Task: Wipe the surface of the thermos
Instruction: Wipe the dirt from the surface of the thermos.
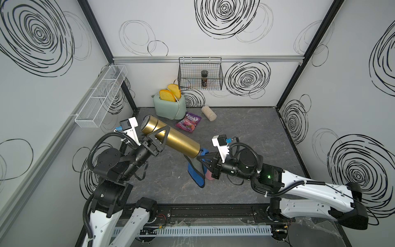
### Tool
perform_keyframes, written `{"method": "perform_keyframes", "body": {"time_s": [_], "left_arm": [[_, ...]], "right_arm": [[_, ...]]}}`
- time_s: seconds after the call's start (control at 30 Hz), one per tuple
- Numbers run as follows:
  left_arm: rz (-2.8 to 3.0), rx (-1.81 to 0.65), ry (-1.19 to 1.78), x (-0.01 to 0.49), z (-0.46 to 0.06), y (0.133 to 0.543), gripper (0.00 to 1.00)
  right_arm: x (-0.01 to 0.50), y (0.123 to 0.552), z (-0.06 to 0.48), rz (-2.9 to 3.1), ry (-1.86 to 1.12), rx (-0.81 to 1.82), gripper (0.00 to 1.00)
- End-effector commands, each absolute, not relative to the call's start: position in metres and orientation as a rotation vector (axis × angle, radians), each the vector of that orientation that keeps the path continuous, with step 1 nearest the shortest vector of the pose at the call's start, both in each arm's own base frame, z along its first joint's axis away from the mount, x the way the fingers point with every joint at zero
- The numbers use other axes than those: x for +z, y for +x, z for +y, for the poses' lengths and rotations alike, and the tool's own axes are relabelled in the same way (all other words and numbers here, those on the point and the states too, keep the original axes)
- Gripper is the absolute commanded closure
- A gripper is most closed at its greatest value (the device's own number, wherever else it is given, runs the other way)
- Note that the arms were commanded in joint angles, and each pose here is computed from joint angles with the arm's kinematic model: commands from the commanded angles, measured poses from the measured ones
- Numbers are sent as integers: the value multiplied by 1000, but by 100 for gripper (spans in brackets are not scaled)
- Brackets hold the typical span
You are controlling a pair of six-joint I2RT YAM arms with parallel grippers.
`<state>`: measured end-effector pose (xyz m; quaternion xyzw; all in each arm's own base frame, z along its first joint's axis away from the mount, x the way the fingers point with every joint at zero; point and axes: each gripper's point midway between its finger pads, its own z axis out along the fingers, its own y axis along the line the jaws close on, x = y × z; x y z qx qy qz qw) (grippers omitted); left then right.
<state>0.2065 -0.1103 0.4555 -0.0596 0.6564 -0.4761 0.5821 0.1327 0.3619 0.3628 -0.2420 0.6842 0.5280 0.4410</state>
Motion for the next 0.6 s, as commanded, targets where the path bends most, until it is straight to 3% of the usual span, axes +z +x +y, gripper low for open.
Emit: {"method": "perform_keyframes", "body": {"time_s": [0.0,0.37,0.57], "left_arm": [[1431,-1127,-95,478,-110,199,100],[1458,-1111,-96,468,-111,205,100],[1507,-973,-98,456,-103,221,100]], "right_arm": [[414,126,345,1547,-553,1368,100],[434,133,304,1504,-462,1284,100],[439,151,260,1519,-335,1164,100]]}}
